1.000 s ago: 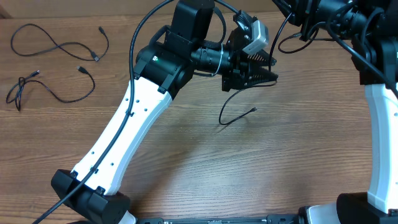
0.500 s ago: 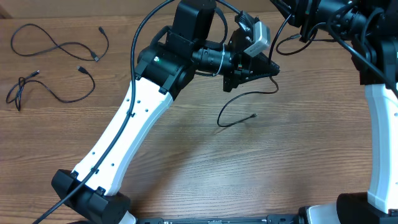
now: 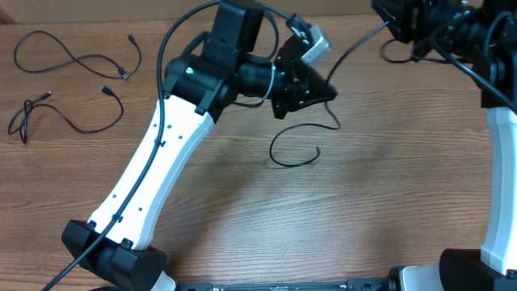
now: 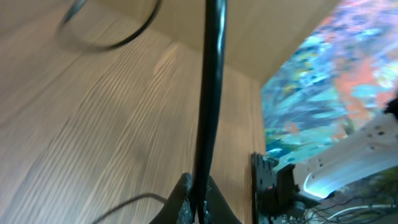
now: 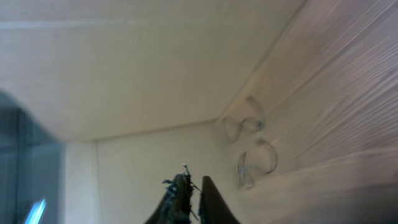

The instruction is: Untangle cables

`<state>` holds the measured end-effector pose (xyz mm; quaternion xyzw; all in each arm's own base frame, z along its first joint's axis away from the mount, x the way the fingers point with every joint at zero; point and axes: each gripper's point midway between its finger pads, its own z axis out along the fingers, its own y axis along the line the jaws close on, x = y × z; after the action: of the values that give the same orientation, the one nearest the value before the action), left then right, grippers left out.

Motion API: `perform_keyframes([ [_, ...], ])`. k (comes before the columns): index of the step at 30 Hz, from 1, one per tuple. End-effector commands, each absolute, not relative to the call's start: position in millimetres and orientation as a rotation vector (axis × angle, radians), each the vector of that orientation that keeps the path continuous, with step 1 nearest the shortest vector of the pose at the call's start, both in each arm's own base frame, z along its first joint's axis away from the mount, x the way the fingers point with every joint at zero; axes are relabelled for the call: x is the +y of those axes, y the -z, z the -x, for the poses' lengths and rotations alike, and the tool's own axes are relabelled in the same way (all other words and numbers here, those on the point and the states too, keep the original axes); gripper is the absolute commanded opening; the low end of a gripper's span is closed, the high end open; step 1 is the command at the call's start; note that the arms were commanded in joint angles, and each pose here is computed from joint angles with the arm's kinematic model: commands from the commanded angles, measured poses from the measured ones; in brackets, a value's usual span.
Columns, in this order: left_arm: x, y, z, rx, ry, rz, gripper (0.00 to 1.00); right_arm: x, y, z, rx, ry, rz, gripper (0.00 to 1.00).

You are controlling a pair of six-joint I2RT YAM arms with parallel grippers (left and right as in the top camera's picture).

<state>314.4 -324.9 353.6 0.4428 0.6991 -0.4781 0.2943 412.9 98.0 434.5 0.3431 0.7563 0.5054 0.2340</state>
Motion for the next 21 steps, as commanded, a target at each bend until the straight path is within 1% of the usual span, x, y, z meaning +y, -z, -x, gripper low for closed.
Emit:
perform_keyframes([
  [1,-311.3,-331.2,-331.2,2.023,1.136,-1.086,0.04,78.4,-423.3,-414.5,2.104,-1.161,-0.835,0.10],
  [4,-303.1,-317.8,-334.6,2.109,1.060,-1.055,0.04,67.2,-402.0,-407.4,2.177,-1.018,-0.842,0.14],
  [12,-281.2,-292.7,-346.0,2.285,0.868,-0.947,0.04,31.9,-350.6,-375.9,2.378,-0.617,-0.880,0.35],
  [17,-269.7,-282.2,-349.3,2.362,0.779,-0.892,0.04,28.8,-338.3,-363.2,2.465,-0.540,-0.815,0.50],
  [18,-266.9,-279.7,-349.0,2.379,0.760,-0.887,0.04,28.9,-335.0,-361.3,2.482,-0.531,-0.803,0.55],
  [21,-262.1,-275.6,-347.0,2.411,0.732,-0.880,0.04,28.9,-327.5,-359.0,2.508,-0.523,-0.811,0.61],
])
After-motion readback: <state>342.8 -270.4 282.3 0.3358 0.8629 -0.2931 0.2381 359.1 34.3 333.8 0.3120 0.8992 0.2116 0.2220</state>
